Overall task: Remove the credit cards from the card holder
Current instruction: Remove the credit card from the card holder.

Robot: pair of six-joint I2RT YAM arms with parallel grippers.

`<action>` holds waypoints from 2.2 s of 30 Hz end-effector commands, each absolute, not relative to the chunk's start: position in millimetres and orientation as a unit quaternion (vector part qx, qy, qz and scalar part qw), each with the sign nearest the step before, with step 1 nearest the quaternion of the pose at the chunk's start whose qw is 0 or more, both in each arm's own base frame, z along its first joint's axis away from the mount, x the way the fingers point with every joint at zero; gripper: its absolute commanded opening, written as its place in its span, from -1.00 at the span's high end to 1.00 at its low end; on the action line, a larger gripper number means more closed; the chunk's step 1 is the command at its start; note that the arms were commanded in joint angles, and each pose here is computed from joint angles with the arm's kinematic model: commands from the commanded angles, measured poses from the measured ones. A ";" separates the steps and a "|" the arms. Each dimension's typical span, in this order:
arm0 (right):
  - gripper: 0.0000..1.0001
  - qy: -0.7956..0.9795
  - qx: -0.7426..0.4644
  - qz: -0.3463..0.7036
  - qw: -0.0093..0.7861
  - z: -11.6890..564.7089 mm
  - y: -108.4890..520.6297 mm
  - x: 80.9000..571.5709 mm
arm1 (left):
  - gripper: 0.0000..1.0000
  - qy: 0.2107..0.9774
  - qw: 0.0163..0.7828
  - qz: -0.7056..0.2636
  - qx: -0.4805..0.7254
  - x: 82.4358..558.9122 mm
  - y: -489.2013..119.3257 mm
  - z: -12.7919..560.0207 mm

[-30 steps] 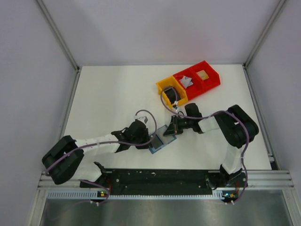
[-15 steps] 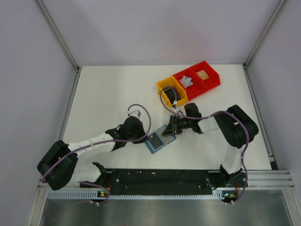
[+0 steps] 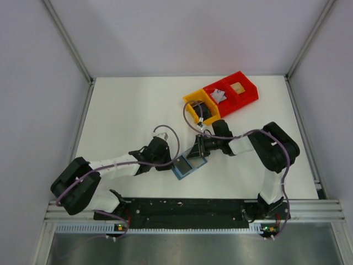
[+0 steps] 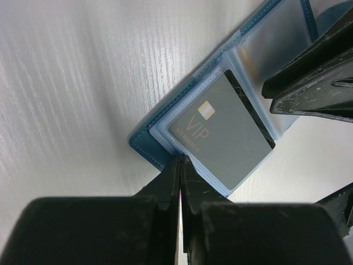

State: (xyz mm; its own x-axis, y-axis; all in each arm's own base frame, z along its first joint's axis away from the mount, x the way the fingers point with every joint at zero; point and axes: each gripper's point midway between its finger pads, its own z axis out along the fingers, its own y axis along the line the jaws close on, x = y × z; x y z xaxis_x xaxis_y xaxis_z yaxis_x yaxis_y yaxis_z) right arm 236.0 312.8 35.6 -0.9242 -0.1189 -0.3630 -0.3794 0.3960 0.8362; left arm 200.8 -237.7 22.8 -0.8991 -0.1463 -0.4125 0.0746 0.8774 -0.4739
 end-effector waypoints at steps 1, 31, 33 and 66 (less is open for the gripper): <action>0.63 0.822 -0.168 0.528 0.129 34.1 321.6 239.9 | 1.00 0.941 0.224 -0.252 -0.015 205.5 -243.8 23.5; 1.00 0.818 -0.172 0.536 0.124 34.2 320.1 240.8 | 1.00 0.948 0.209 -0.238 -0.015 196.3 -235.2 12.6; 1.00 0.820 -0.166 0.532 0.133 35.1 316.6 245.0 | 1.00 0.948 0.210 -0.239 -0.016 196.3 -235.1 13.4; 1.00 0.805 -0.172 0.557 0.108 35.2 324.9 239.8 | 1.00 0.947 0.206 -0.245 -0.013 194.6 -237.2 13.2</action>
